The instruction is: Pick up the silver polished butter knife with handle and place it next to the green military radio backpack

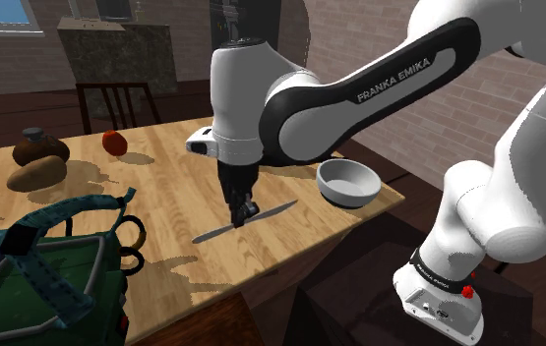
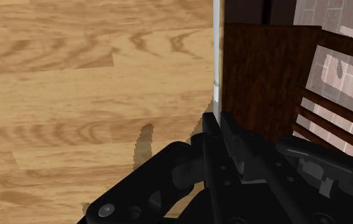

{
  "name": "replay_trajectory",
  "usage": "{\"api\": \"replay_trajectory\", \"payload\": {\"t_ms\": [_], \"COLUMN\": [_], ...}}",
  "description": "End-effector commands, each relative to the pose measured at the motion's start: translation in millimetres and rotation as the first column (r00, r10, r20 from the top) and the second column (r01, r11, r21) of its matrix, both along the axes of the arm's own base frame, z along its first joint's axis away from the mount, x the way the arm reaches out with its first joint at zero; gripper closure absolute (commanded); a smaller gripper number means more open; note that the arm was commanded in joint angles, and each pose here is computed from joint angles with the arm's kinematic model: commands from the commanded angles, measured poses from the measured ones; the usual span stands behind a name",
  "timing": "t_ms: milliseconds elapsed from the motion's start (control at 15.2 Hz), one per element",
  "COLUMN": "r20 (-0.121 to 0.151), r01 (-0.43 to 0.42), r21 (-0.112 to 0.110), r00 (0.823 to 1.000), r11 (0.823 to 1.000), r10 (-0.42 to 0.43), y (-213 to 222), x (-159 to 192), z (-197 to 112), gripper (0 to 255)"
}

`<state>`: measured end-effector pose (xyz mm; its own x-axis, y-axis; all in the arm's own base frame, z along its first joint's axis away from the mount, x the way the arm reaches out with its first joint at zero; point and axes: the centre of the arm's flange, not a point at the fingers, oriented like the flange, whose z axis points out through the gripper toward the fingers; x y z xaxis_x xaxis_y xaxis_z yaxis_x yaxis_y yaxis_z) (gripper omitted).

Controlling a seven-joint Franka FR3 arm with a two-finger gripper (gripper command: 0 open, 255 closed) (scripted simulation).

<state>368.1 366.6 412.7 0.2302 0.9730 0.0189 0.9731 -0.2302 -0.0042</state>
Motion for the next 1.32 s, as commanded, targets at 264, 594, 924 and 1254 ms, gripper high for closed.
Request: {"api": "replay_trajectory", "payload": {"t_ms": [264, 594, 924, 1254], "r20": [0.0, 0.0, 0.0, 0.0], "r01": [0.0, 0.0, 0.0, 0.0], "r21": [0.0, 0.0, 0.0, 0.0], "r00": [1.0, 1.0, 1.0, 1.0], "r11": [1.0, 1.0, 1.0, 1.0], "r10": [0.0, 0.0, 0.0, 0.0], "y": [1, 1, 1, 1], "x": [0, 0, 0, 0], "z": [-32, -58, -85, -111], "gripper": [255, 255, 255, 255]}}
